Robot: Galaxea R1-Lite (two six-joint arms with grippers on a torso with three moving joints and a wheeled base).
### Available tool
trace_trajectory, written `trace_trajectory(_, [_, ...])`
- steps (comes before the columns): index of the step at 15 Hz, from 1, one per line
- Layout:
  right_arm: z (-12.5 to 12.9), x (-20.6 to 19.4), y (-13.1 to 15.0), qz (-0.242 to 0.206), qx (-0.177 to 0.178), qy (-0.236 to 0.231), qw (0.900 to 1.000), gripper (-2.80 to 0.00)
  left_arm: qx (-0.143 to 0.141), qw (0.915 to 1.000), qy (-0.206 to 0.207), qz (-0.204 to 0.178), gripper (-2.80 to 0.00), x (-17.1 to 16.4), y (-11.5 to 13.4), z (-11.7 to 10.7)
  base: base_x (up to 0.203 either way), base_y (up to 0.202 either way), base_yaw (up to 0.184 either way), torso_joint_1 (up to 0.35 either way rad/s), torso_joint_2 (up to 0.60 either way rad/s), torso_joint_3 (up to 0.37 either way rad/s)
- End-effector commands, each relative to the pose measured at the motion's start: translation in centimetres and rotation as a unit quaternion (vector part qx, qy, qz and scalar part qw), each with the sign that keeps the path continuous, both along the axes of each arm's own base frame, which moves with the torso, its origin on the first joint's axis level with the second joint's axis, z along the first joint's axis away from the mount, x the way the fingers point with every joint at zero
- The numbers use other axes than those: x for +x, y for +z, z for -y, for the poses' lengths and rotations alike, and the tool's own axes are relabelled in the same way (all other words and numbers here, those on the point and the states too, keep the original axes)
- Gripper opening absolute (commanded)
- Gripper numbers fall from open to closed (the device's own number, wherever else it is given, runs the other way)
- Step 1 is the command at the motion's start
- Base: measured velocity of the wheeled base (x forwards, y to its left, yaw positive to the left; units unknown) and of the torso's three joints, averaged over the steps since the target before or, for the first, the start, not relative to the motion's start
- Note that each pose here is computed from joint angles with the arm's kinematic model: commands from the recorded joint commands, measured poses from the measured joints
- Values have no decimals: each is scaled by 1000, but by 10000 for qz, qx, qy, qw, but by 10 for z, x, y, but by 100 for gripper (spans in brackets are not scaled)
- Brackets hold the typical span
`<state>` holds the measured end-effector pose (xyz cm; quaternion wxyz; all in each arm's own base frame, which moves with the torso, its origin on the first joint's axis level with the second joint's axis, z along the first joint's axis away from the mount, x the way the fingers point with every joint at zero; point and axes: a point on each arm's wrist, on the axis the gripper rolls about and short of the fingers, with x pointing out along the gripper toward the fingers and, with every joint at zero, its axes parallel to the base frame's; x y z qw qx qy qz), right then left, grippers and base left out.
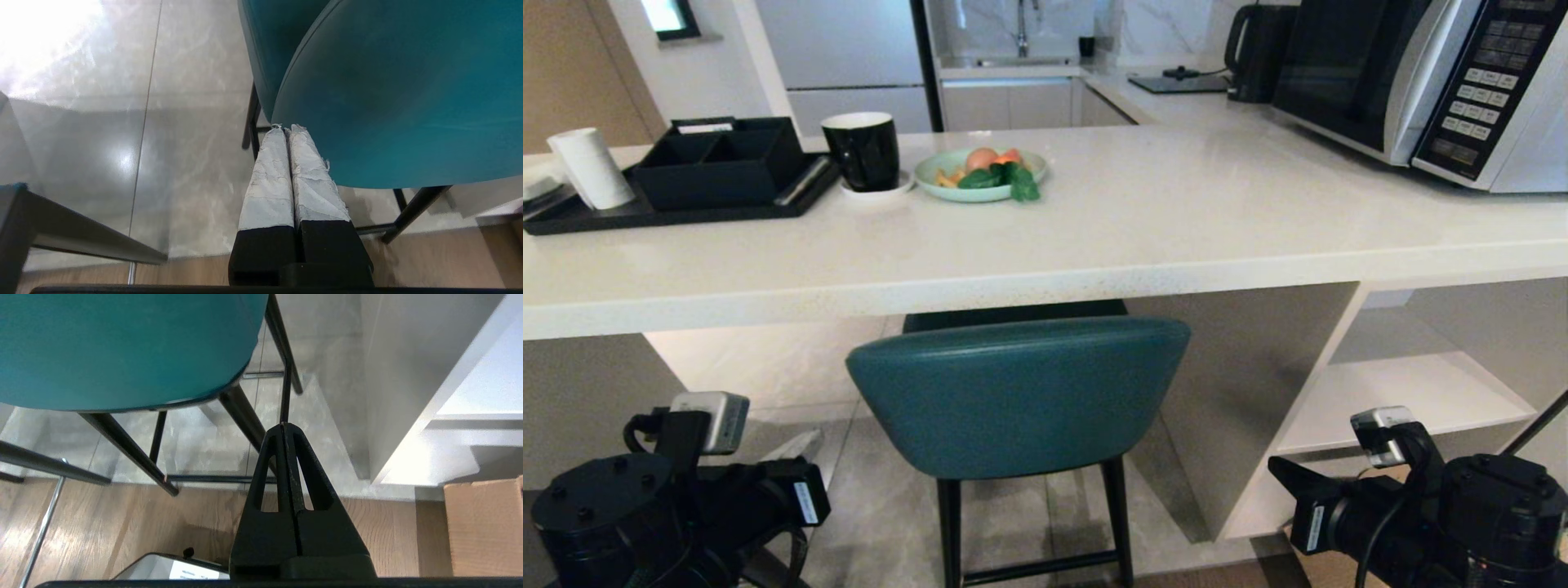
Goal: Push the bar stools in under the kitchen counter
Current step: Pull the blue chair out from under the dining table
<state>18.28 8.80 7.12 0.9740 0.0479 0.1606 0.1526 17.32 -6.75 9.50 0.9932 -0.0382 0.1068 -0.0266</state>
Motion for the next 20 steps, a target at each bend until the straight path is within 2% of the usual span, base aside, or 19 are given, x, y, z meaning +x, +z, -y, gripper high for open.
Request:
trace_trajectory(1, [-1,1,1,45,25,4,10000,-280,3,10000,33,-22,-280,-1,0,-1,0,0,0,-3,2,-198])
trace_trajectory(3, [-2,4,-4,-43,-15,-1,10000,-280,66,9996,174,-226,-280,-3,-3,-5,0,0,0,2,-1,-199])
trace_trajectory(5, [-5,11,-11,-170,-76,-36,9998,-280,-277,9984,349,-336,-280,-4,-2,-14,0,0,0,1,4,-140])
trace_trajectory(6, [-9,20,-15,-160,-87,-93,9998,-280,-356,9982,215,-440,-280,-2,-4,-17,0,0,0,-6,4,-55])
trace_trajectory(8, [-17,40,-16,1,-25,-177,9998,-280,-256,9969,165,-727,-280,8,-16,-18,0,0,0,2,1,-14])
trace_trajectory(10, [-24,56,-23,54,-2,-210,9998,-280,-220,9965,219,-778,-280,26,-26,-18,0,0,0,0,0,0])
trace_trajectory(13, [-33,77,-35,64,-8,-246,9997,-280,-38,9935,290,-1099,-280,52,-58,-21,0,0,0,0,0,0])
trace_trajectory(15, [-35,85,-42,41,-27,-264,9996,-280,-175,9967,263,-751,-280,72,-54,-24,0,0,0,0,0,0])
trace_trajectory(18, [-32,104,-42,224,62,-460,9987,-280,-269,9972,403,-567,-280,95,-56,-43,0,0,0,0,0,0])
trace_trajectory(20, [-28,119,-38,425,157,-632,9970,-280,-124,9985,418,-319,-280,114,-54,-53,0,0,0,0,0,0])
